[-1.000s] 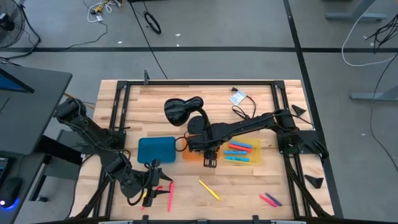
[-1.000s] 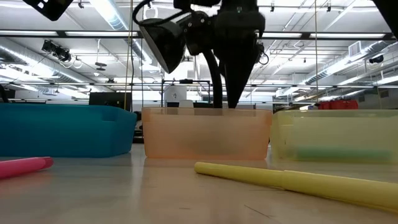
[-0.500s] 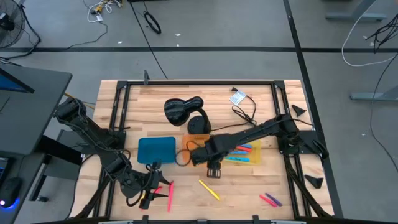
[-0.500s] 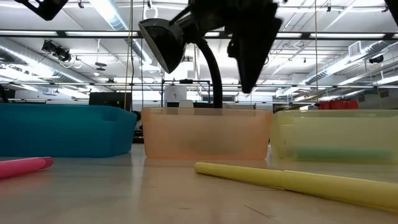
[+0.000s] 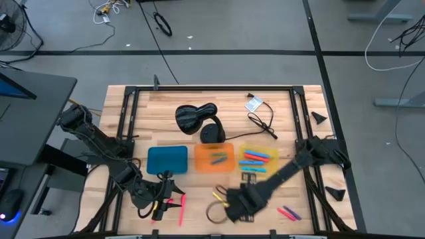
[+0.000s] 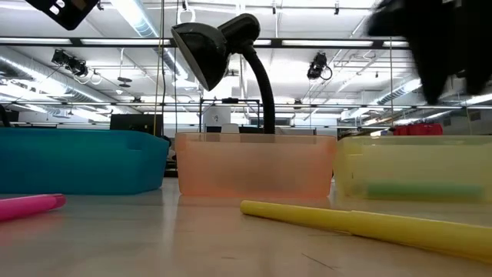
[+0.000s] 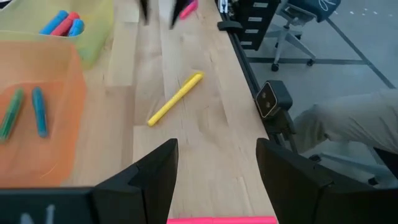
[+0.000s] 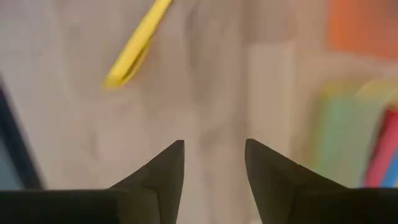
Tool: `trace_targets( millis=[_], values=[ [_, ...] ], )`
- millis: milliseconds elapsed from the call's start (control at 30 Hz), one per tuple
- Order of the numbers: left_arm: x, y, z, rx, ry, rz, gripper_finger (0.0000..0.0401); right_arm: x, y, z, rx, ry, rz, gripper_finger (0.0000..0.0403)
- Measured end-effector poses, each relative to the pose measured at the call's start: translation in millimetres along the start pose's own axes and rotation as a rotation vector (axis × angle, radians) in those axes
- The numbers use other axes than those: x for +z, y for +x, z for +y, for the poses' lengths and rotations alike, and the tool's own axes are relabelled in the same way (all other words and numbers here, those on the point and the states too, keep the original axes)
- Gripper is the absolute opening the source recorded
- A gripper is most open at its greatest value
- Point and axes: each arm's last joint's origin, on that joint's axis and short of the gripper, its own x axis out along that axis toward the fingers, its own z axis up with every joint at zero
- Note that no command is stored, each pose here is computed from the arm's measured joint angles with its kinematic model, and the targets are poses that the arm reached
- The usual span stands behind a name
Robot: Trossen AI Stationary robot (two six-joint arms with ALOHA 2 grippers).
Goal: Pick & Place Markers
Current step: Put the purple pen into the orange bin
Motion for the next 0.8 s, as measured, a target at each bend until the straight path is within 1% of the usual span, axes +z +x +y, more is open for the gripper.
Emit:
trace_targets(
  millis=[233, 400, 533, 633, 733, 800],
  values=[
    [0.4, 0.0, -0.2, 0.001, -0.003, -0.006, 0.0222, -47.1, -3.9, 46.9, 0.013, 0.064, -0.01, 0.0168],
    [0.8, 0.0, -0.1, 0.003, -0.004, -0.01, 0.0222, -75.4, -7.2, 68.8, 0.034, 0.113, 0.006, 0.0168],
    [0.7, -0.1, -0.3, 0.001, -0.005, -0.008, 0.0222, -94.4, -9.2, 81.2, 0.042, 0.155, 0.014, 0.0168],
    [0.3, -0.1, -0.9, -0.021, -0.003, 0.003, 0.0222, -107.8, -10.6, 88.6, 0.041, 0.173, 0.021, 0.0168],
    [0.1, -0.1, -1.3, -0.034, -0.003, 0.011, 0.0222, -119.9, -11.6, 90.4, 0.002, 0.199, 0.037, 0.0168],
    [-0.8, -0.2, -1.5, -0.054, 0.02, 0.028, 0.0222, -126.4, -12.1, 88.4, -0.045, 0.208, 0.054, 0.0168]
  ],
)
